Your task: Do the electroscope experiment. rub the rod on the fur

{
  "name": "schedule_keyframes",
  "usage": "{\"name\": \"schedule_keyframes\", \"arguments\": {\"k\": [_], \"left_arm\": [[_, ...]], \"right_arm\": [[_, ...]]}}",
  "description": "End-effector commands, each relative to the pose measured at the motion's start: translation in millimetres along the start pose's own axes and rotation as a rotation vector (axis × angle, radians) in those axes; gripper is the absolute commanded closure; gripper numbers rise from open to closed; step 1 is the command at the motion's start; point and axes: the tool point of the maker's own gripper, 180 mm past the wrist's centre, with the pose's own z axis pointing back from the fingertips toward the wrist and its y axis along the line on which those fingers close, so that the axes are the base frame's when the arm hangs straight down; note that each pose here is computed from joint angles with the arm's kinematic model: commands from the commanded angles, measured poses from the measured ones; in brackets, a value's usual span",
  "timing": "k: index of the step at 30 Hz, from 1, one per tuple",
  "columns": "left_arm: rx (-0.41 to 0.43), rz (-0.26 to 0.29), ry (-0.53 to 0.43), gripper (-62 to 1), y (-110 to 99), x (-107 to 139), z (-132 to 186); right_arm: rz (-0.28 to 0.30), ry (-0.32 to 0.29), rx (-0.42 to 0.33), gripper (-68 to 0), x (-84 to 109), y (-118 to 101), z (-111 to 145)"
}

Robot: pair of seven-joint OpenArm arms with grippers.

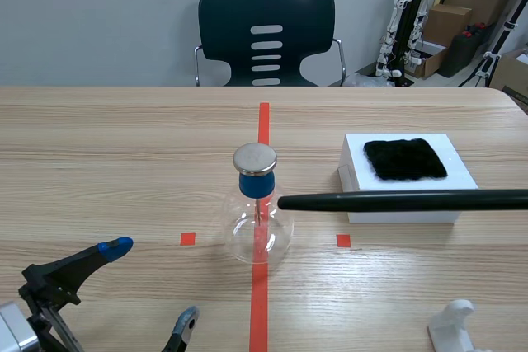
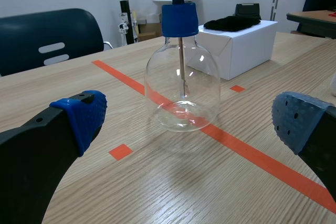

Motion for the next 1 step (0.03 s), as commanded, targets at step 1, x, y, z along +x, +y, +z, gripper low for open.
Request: {"name": "schedule_keyframes", "arguments": {"k": [1], "left_arm": [[0.002,0.0,-0.027,-62.3,0.7,5.8,-1.9]], "right_arm": [[-0.003,0.006,-0.033,-1.3,-1.2,-6.8,-1.8]]}}
